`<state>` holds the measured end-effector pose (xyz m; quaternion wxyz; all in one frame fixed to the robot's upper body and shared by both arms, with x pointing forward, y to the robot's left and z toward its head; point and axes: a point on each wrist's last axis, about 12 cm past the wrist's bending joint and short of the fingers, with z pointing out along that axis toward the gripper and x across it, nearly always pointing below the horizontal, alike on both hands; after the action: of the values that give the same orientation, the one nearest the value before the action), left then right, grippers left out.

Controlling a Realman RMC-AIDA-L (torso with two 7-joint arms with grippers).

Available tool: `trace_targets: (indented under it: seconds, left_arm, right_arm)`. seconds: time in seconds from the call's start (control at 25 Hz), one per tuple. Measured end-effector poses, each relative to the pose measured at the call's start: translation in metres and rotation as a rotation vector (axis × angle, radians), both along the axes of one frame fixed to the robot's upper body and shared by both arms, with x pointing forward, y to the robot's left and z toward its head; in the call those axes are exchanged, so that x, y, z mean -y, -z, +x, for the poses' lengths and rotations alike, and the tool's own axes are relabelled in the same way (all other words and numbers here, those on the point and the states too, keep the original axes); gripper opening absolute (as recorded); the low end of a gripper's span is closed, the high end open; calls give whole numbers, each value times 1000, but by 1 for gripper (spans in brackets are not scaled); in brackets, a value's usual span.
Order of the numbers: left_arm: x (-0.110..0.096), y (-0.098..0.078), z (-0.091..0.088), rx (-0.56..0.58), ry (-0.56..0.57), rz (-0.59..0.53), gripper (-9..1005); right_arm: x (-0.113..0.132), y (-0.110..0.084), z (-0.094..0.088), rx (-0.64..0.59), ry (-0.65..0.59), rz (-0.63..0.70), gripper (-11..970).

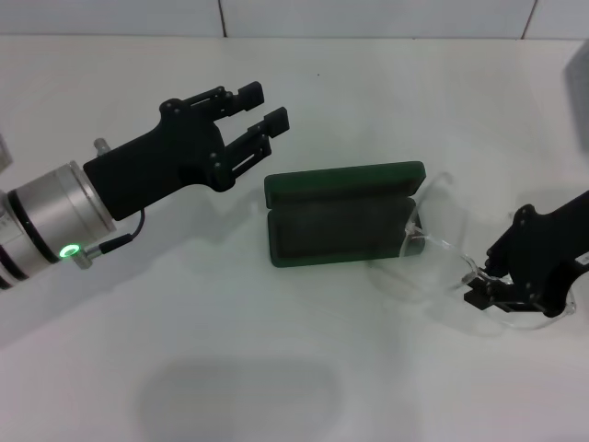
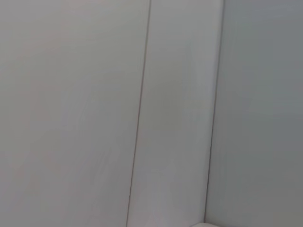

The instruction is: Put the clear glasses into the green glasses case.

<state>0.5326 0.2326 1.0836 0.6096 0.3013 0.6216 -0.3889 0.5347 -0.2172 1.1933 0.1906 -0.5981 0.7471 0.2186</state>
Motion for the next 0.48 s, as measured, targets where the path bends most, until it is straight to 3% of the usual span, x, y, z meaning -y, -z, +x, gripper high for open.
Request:
trace_targets:
  seconds: [0.2,0.48]
  left_arm:
    - [2,-4,8,-43,9,-28,442]
    - [2,-10,6,-32,41,-78,543]
  right_arm:
    - [14,-5,-8,86,-109,173,127]
    - [19,26,-8,235,-248,361,128]
